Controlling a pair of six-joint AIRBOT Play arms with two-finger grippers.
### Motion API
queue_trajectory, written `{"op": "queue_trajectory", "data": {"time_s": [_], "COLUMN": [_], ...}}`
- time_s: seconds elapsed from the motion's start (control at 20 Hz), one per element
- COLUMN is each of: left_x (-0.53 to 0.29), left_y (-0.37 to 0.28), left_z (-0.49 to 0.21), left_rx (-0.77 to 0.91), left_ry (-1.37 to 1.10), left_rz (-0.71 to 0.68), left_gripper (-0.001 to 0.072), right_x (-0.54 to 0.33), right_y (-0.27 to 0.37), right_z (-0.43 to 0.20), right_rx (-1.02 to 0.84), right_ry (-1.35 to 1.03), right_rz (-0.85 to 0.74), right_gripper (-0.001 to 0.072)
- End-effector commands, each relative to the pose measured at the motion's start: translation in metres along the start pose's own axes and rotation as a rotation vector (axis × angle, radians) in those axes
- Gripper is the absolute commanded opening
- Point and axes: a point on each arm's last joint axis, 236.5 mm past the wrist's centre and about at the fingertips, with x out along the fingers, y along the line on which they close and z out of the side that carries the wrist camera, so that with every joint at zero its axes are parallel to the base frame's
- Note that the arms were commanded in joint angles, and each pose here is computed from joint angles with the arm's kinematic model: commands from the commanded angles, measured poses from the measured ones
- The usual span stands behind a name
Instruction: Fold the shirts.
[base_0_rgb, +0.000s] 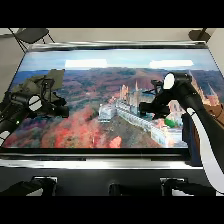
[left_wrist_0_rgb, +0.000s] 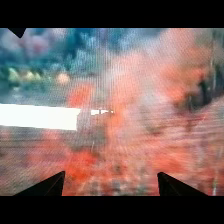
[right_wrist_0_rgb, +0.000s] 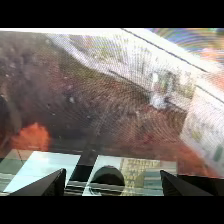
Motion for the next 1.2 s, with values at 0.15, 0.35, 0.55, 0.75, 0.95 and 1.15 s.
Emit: {"op": "queue_trajectory", "data": {"time_s": [0.15, 0.35, 0.55, 0.75, 0.95, 1.15], "left_x": [0.000, 0.000, 0.000, 0.000, -0.004, -0.011], "left_y": [0.000, 0.000, 0.000, -0.002, -0.019, -0.030], "left_z": [0.000, 0.000, 0.000, 0.001, 0.039, 0.075], "left_rx": [0.001, 0.001, 0.001, -0.026, -0.120, -0.119], "left_ry": [0.000, 0.000, 0.000, -0.005, -0.162, -0.312], "left_rz": [0.000, 0.000, 0.000, -0.007, -0.089, -0.141], "left_gripper": [0.0717, 0.0717, 0.0717, 0.0717, 0.0718, 0.0717], "right_x": [0.000, 0.000, 0.000, 0.000, 0.000, 0.000], "right_y": [0.000, 0.000, 0.000, 0.000, 0.001, 0.003], "right_z": [0.000, 0.000, 0.000, 0.000, 0.005, 0.016], "right_rx": [0.001, 0.000, 0.001, 0.000, 0.000, 0.000], "right_ry": [0.001, 0.001, 0.001, 0.001, -0.020, -0.069], "right_rz": [0.000, 0.000, 0.000, 0.000, 0.005, 0.015], "right_gripper": [0.0676, 0.0676, 0.0676, 0.0676, 0.0675, 0.0677]}}
